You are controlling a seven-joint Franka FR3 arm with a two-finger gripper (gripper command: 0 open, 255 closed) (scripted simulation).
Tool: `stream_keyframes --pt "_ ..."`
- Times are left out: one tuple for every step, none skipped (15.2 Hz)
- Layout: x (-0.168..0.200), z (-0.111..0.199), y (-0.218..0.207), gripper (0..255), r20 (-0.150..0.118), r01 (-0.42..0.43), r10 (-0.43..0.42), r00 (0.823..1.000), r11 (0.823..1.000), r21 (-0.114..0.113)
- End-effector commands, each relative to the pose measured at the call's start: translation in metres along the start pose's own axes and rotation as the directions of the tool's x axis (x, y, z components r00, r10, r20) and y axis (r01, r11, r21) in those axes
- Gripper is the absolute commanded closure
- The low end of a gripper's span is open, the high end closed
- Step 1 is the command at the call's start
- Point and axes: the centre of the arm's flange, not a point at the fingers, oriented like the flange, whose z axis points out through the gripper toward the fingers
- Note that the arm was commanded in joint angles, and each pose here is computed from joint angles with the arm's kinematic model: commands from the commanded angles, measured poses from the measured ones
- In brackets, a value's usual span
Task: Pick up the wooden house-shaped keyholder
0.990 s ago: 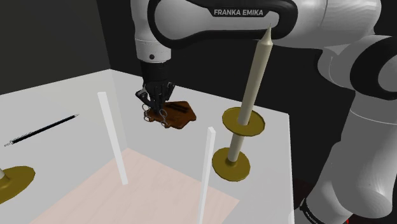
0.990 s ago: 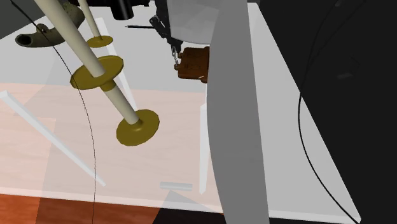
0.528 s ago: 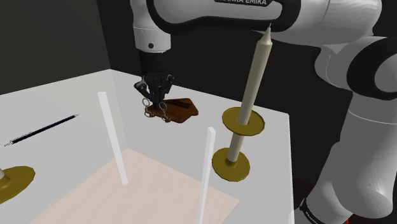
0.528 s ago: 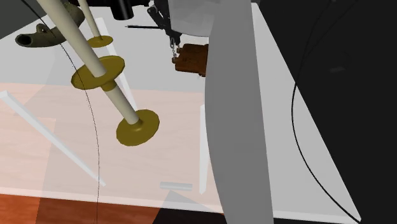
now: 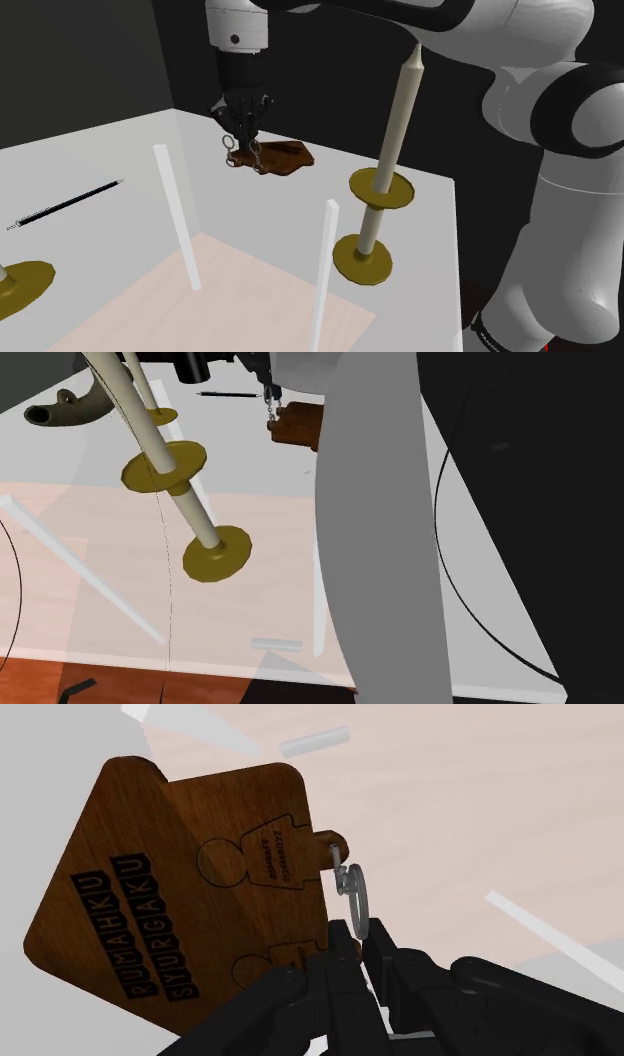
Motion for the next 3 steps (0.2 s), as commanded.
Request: stream_keyframes --pt "0.0002 -0.0105 0.0003 255 0.0 0.0 0.0 1.0 1.0 0.0" --pt "0.0002 -0.0112 0.0003 255 0.0 0.0 0.0 1.0 1.0 0.0" --pt "0.0002 -0.0112 0.0004 255 0.0 0.0 0.0 1.0 1.0 0.0"
